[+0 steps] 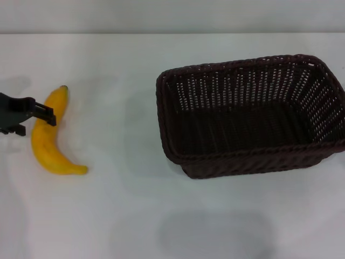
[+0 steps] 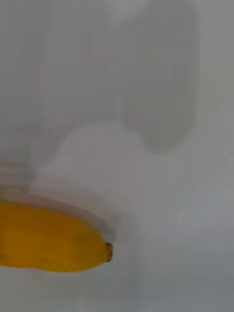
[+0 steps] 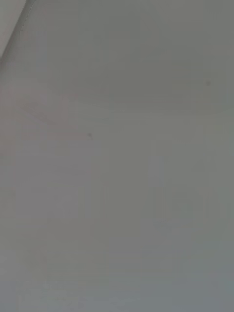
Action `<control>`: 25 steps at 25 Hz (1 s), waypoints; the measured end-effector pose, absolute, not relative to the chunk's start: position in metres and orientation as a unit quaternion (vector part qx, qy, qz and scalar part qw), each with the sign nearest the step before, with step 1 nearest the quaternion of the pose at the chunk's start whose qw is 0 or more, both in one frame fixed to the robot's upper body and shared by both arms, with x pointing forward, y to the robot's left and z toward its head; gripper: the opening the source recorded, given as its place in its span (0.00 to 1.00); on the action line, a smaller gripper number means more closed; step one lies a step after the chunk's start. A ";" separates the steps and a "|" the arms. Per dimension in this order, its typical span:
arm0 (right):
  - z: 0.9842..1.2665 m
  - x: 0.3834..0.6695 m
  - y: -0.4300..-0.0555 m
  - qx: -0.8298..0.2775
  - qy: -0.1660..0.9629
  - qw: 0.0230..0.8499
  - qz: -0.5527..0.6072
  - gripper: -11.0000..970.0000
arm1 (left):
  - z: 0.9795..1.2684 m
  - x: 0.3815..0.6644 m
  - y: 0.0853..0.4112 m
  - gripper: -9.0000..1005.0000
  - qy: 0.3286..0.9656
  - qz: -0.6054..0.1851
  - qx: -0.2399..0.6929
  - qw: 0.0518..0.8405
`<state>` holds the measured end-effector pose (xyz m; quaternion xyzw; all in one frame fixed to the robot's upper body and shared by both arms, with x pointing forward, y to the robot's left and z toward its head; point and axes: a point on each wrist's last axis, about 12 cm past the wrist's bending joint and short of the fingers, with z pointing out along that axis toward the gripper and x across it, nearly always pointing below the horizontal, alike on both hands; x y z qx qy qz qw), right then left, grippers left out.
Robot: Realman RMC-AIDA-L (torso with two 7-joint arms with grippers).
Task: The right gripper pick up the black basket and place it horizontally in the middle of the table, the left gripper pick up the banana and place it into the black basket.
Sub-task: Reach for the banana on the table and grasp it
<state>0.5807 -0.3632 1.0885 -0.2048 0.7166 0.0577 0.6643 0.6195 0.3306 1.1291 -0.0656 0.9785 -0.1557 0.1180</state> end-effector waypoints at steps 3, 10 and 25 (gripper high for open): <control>1.086 0.583 -0.360 -0.209 0.718 0.661 0.055 0.83 | 1.127 0.622 0.326 0.73 0.978 -0.156 -0.061 0.121; 1.084 0.586 -0.357 -0.210 0.721 0.658 0.054 0.83 | 1.117 0.622 0.315 0.71 0.983 -0.149 -0.051 0.097; 1.084 0.584 -0.357 -0.208 0.720 0.659 0.056 0.83 | 1.131 0.629 0.309 0.55 0.987 -0.121 -0.012 0.104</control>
